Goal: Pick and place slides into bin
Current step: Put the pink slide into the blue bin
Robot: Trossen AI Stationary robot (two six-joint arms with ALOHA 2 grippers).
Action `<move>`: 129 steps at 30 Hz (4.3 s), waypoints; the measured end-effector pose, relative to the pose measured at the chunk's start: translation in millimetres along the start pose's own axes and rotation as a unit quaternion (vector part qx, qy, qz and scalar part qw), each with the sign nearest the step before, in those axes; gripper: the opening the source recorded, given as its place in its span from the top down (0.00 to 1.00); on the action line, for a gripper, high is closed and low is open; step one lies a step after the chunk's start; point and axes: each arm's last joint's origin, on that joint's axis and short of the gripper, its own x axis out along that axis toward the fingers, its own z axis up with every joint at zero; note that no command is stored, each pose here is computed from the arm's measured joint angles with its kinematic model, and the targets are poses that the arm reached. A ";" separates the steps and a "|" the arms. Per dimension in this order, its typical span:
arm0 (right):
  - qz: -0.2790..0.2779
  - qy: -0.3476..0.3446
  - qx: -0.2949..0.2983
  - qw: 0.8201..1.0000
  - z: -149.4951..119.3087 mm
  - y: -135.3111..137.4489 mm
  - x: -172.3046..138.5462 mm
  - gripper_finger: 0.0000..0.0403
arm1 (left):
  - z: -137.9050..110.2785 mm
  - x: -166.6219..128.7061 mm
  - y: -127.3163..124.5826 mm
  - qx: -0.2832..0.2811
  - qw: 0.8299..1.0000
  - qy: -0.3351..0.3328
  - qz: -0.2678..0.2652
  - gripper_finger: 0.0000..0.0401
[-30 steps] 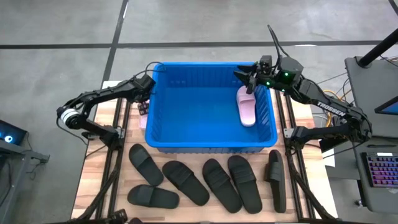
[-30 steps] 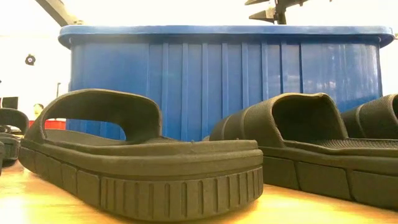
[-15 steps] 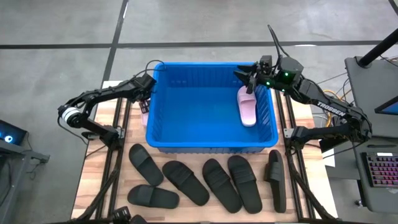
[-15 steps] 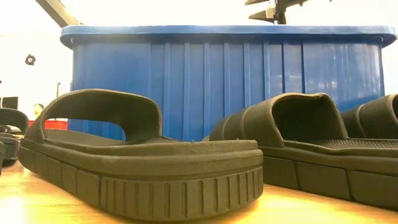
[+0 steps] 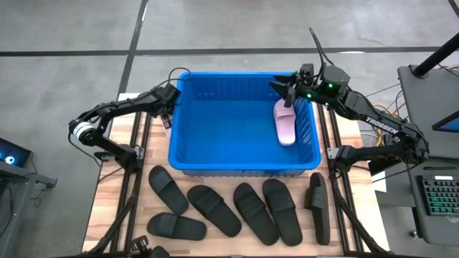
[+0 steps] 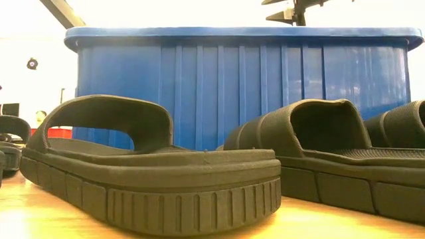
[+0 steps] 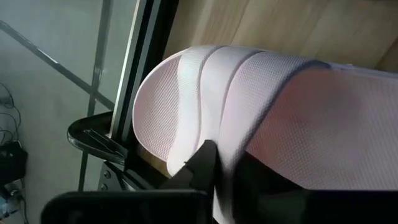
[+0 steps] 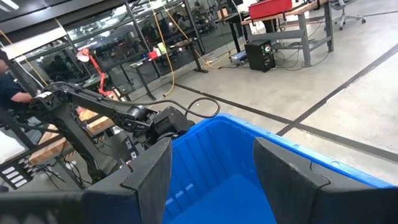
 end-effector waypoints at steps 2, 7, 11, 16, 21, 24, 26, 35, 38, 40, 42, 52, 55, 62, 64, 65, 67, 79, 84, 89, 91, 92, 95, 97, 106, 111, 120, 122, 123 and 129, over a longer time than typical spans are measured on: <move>0.000 0.000 0.000 1.000 0.0 0.1 0.0 0.47 | -1.8 -7.4 2.7 -0.002 1.000 -0.011 0.008 0.98; -0.002 -0.004 0.000 1.000 0.5 0.1 0.0 0.47 | -11.5 -23.8 6.1 0.001 1.000 -0.009 0.030 1.00; -0.002 -0.004 -0.001 1.000 0.7 0.0 -0.1 0.47 | -19.5 -33.5 6.2 0.005 1.000 0.002 0.029 1.00; -0.002 -0.004 -0.001 1.000 0.7 0.1 -0.1 0.47 | -26.4 -43.5 7.6 0.003 0.999 0.005 0.041 1.00; -0.002 -0.004 -0.001 1.000 0.7 0.1 -0.1 0.47 | -33.4 -54.1 8.7 0.002 0.999 0.004 0.044 1.00; -0.002 -0.004 -0.001 1.000 0.7 0.1 -0.1 0.47 | -37.6 -61.3 9.7 0.002 0.999 0.005 0.047 1.00; -0.002 -0.004 -0.001 1.000 0.7 0.1 -0.1 0.47 | -41.4 -65.4 9.6 0.004 0.999 0.011 0.048 1.00; -0.002 -0.004 -0.001 1.000 0.7 0.1 -0.1 0.47 | -59.1 -84.9 10.4 0.000 0.997 0.022 0.080 1.00; -0.002 -0.004 -0.001 1.000 0.7 0.1 -0.1 0.47 | -63.5 -93.9 12.1 -0.007 0.996 0.011 0.086 1.00; -0.002 -0.004 -0.001 1.000 0.7 0.1 -0.1 0.47 | -66.4 -101.2 14.0 -0.018 0.995 -0.003 0.095 1.00; -0.002 -0.004 -0.001 1.000 0.7 0.1 -0.1 0.47 | -69.5 -108.6 15.7 -0.026 0.994 -0.017 0.104 1.00; -0.002 -0.004 -0.001 1.000 0.7 0.1 -0.1 0.47 | -73.7 -145.6 29.1 -0.047 0.986 -0.087 0.133 1.00; -0.002 -0.004 -0.001 1.000 0.7 0.1 -0.1 0.47 | -72.6 -156.9 35.4 -0.057 0.983 -0.104 0.143 1.00; -0.002 -0.004 0.000 1.000 0.7 0.1 -0.1 0.47 | -70.6 -188.9 52.2 -0.083 0.970 -0.156 0.166 1.00; -0.002 -0.004 0.000 1.000 0.7 0.1 -0.1 0.47 | -69.2 -197.6 55.6 -0.085 0.966 -0.191 0.153 1.00; -0.002 -0.004 0.000 1.000 0.7 0.1 -0.1 0.47 | -68.0 -201.2 57.0 -0.086 0.963 -0.211 0.145 1.00; -0.002 -0.004 0.000 1.000 0.7 0.1 -0.1 0.47 | -65.9 -209.0 60.2 -0.089 0.955 -0.245 0.139 1.00; -0.002 -0.005 -0.001 1.000 0.8 -0.1 -0.1 0.47 | -15.6 -224.0 62.7 -0.094 0.940 -0.310 0.106 1.00; -0.004 -0.005 -0.001 1.000 1.0 -0.7 -0.2 0.47 | 18.3 -223.0 54.9 -0.070 0.933 -0.337 0.103 1.00; -0.004 -0.005 -0.031 1.000 1.0 -0.6 -0.2 0.47 | 47.6 -229.5 51.2 -0.056 0.931 -0.345 0.105 1.00; -0.012 -0.007 -0.046 0.999 1.4 -1.7 -0.3 0.47 | 59.7 -235.7 48.5 -0.050 0.928 -0.355 0.100 1.00; -0.022 -0.010 -0.053 0.998 1.8 -2.8 -0.4 0.47 | 65.5 -239.7 47.4 -0.051 0.926 -0.362 0.097 1.00; -0.074 -0.027 -0.057 0.995 4.5 -7.8 -2.6 0.47 | 84.3 -252.7 42.7 -0.049 0.919 -0.379 0.096 1.00; -0.103 -0.040 -0.053 0.992 7.4 -10.9 -6.7 0.47 | 98.1 -259.8 37.8 -0.048 0.917 -0.381 0.109 1.00; -0.057 -0.021 -0.068 0.996 20.4 -14.6 -38.8 0.47 | 153.7 -282.0 15.0 -0.033 0.909 -0.396 0.128 1.00; -0.068 -0.006 -0.061 0.996 20.0 -14.4 -48.3 0.47 | 170.8 -284.0 9.6 -0.036 0.908 -0.394 0.140 1.00; 0.044 0.044 -0.056 0.996 12.7 -12.0 -35.1 0.47 | 186.2 -291.2 -15.8 0.007 0.896 -0.419 0.145 1.00; 0.047 0.048 -0.059 0.996 12.0 -11.9 -30.2 0.47 | 188.5 -291.2 -18.2 0.001 0.895 -0.418 0.153 1.00; 0.048 0.051 -0.065 0.995 11.0 -12.1 -27.9 0.47 | 189.0 -291.0 -18.7 -0.002 0.896 -0.416 0.158 1.00; 0.073 0.053 -0.132 0.987 16.4 -2.7 -13.3 0.47 | 193.2 -286.1 -24.2 0.001 0.899 -0.404 0.167 1.00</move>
